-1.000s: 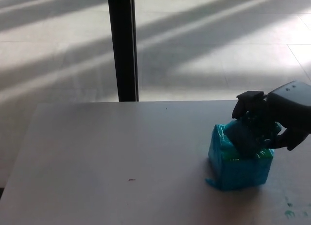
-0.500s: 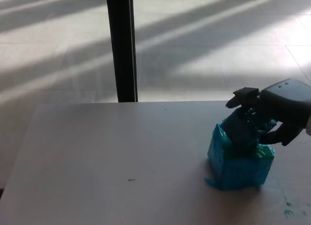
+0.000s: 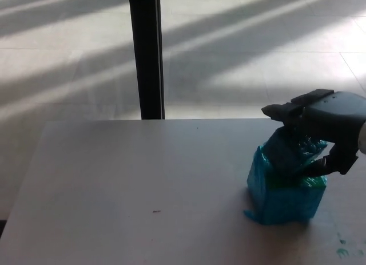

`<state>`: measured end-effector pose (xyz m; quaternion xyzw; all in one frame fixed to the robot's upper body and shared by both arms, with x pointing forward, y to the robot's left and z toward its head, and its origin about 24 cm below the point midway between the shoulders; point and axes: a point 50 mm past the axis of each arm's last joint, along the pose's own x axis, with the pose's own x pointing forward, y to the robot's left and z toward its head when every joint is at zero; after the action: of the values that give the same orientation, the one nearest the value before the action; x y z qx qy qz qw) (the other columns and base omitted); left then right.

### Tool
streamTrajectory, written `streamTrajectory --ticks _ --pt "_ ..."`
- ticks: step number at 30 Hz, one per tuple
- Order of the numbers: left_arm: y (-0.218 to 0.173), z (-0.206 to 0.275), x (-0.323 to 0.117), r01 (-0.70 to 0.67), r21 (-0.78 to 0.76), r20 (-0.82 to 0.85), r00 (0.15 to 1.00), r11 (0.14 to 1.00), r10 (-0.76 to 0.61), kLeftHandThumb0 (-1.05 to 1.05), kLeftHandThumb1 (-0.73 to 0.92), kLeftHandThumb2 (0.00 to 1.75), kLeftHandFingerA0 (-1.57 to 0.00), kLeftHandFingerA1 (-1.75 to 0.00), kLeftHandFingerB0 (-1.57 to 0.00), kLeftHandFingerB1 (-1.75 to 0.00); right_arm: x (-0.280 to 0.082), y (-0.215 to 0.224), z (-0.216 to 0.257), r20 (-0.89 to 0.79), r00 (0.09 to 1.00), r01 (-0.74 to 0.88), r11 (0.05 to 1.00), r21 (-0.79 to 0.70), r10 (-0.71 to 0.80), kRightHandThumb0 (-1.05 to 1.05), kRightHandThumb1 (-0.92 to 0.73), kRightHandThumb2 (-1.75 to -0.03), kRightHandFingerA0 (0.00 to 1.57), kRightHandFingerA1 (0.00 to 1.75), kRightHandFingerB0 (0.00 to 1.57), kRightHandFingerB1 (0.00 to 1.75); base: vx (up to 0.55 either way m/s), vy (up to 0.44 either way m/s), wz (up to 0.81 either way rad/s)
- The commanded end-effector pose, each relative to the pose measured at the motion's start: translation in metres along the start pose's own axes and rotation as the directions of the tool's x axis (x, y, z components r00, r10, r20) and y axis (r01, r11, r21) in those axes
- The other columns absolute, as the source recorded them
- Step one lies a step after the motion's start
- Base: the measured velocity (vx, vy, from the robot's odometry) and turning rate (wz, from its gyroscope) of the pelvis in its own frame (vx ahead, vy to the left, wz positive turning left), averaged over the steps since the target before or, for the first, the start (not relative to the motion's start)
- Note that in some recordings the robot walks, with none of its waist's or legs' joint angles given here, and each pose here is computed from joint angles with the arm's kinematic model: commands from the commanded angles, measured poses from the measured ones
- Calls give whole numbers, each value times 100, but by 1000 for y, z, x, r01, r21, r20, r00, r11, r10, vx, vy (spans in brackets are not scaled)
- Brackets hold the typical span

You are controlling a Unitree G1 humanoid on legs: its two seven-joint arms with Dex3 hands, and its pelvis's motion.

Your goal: The robot uses its right hand to pick up the small cube kept on the middle on the desk and place it on the bigger cube kept next to it

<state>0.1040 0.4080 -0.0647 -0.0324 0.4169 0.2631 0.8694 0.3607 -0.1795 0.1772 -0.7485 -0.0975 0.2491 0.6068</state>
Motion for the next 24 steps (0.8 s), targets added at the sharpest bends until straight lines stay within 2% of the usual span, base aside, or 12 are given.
streamTrajectory --ticks 1,2,6,7,13,16,17,20,21,22,23,24 --pt "8 6 -2 -17 -19 12 1000 1000 17 -83 63 99 -32 -49 -23 -44 -10 -18 -5 -64 990 -131 991 -23 129 -78 -50 -84 0 11 0 0 0 0 0" --pt "8 6 -2 -18 -12 13 1000 1000 18 -84 79 62 -39 -36 -29 -30 -11 -22 -3 -62 989 -133 991 -28 131 -80 -51 -85 0 11 0 0 0 0 0" --pt "8 5 -3 -6 1 16 1000 1000 6 -84 80 65 -39 -38 -28 -30 -11 -38 0 -57 991 -123 992 -43 120 -81 -52 -86 0 9 0 0 0 0 0" --pt "10 3 -4 -9 0 14 1000 1000 9 -84 63 100 -33 -50 -24 -45 -11 -41 1 -50 993 -106 993 -42 104 -81 -52 -86 0 10 0 0 0 0 0" --pt "12 2 -4 -34 -13 10 999 999 34 -84 61 98 -35 -50 -27 -45 -19 -61 -8 -65 998 -16 1000 26 17 -89 -54 -91 0 13 0 0 0 0 0" --pt "12 -1 -5 -25 -23 8 1000 999 26 -87 76 63 -40 -36 -32 -32 -21 -69 -12 -72 997 41 999 36 -38 -86 -49 -90 0 14 0 0 0 0 0" --pt "12 -1 -5 -21 -30 9 1000 999 21 -91 64 74 -36 -41 -27 -36 -23 -74 -16 -81 995 65 997 33 -62 -95 -52 -57 0 0 0 0 0 0 0" --pt "12 -2 -5 -25 -54 3 1000 998 25 -90 61 75 -37 -42 -28 -37 -29 -86 -24 -98 991 93 995 42 -89 -94 -53 -57 0 0 0 0 0 0 0" --pt "11 -2 -4 -27 -52 4 1000 998 27 -86 74 63 -39 -37 -32 -32 -32 -91 -27 -106 990 98 994 39 -93 -95 -54 -93 0 18 0 0 0 0 0" --pt "12 -3 -5 -23 -41 6 1000 999 23 -86 76 61 -38 -35 -29 -31 -39 -98 -32 -121 986 119 992 29 -115 -95 -53 -57 0 0 0 0 0 0 0" --pt "12 -3 -5 -20 -43 6 1000 999 20 -85 61 97 -31 -49 -22 -44 -44 -101 -35 -122 985 130 991 31 -126 -94 -50 -57 0 0 0 0 0 0 0" --pt "12 -2 -5 -15 -45 3 1000 999 15 -84 77 64 -37 -36 -26 -31 -50 -104 -38 -143 983 122 992 33 -117 -91 -50 -57 0 0 0 0 0 0 0"
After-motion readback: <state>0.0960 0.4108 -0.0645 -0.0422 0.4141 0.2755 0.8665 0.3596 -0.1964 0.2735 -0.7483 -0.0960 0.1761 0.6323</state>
